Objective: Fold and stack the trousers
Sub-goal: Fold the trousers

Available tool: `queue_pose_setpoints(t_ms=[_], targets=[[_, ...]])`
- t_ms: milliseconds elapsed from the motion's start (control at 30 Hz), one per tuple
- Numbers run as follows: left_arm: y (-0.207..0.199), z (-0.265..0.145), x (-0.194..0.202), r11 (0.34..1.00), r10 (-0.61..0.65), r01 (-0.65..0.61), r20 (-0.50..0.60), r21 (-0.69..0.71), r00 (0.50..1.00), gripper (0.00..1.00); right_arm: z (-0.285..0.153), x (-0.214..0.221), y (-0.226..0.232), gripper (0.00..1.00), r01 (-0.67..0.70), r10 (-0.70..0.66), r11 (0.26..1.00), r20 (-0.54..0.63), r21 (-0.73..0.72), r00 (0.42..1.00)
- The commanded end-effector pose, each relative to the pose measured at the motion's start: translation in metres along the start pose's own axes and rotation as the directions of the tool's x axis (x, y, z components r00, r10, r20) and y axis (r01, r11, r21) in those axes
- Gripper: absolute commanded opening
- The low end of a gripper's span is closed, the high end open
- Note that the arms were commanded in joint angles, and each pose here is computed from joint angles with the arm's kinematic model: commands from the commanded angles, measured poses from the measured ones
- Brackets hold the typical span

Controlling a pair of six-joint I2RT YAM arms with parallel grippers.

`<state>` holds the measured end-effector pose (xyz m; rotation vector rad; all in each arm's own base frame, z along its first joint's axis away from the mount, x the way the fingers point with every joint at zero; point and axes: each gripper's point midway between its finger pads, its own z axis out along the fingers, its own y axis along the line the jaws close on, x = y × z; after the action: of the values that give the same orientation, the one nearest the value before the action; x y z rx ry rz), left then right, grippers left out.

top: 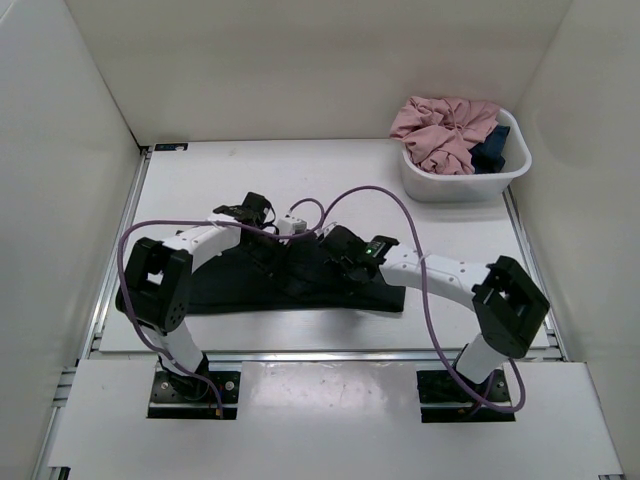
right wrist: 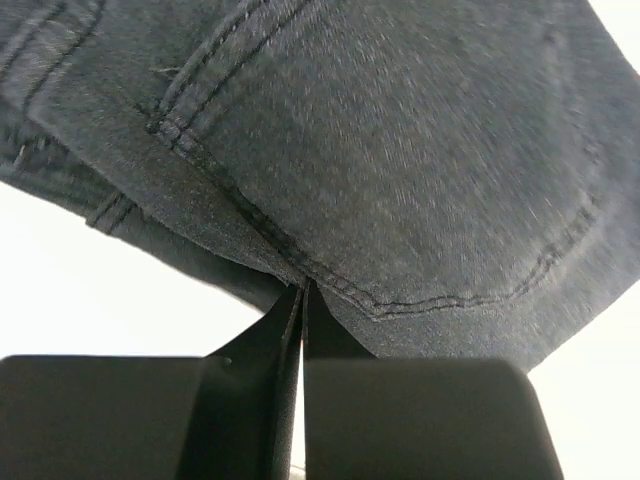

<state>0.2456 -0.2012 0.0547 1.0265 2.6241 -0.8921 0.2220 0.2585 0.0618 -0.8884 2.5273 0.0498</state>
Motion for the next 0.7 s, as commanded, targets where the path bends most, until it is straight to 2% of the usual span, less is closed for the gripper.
queue_pose_setpoints(t_ms=[0, 100, 233, 367, 467, 567, 633, 667], targets=[[0.009, -0.008, 0.001, 0.996, 0.017, -0.017, -0.001, -0.088, 1.000, 0.14, -0.028, -0.016, -0.008, 0.00, -0.013, 0.012, 1.000, 0.097, 0.010, 0.995], [0.016, -0.015, 0.012, 0.995, -0.042, 0.040, -0.020, -0.092, 0.999, 0.14, -0.047, -0.012, -0.005, 0.00, 0.013, -0.009, 0.999, 0.127, -0.033, 0.992], [0.015, -0.022, 0.013, 0.995, -0.054, 0.052, -0.019, -0.086, 0.998, 0.14, -0.058, -0.002, 0.002, 0.00, 0.097, -0.086, 0.992, 0.130, -0.079, 0.988], [0.018, -0.018, 0.014, 0.995, -0.065, 0.062, -0.033, -0.082, 0.997, 0.14, -0.053, 0.016, 0.018, 0.00, 0.204, -0.191, 0.965, 0.092, -0.164, 0.977], [0.022, -0.011, 0.019, 0.994, -0.094, 0.091, -0.055, -0.058, 0.994, 0.14, -0.040, 0.034, 0.028, 0.00, 0.282, -0.287, 0.934, 0.007, -0.220, 0.958], [0.026, -0.015, 0.014, 0.990, -0.125, 0.122, -0.034, -0.067, 0.992, 0.14, -0.034, 0.040, 0.035, 0.01, 0.345, -0.367, 0.897, -0.032, -0.277, 0.930], [0.033, -0.021, 0.008, 0.987, -0.132, 0.130, -0.016, -0.097, 0.991, 0.14, -0.026, 0.044, 0.039, 0.10, 0.360, -0.393, 0.883, -0.056, -0.301, 0.918], [0.032, -0.021, 0.010, 0.986, -0.137, 0.135, -0.023, -0.096, 0.990, 0.14, -0.025, 0.041, 0.041, 0.32, 0.360, -0.393, 0.883, -0.055, -0.301, 0.918]])
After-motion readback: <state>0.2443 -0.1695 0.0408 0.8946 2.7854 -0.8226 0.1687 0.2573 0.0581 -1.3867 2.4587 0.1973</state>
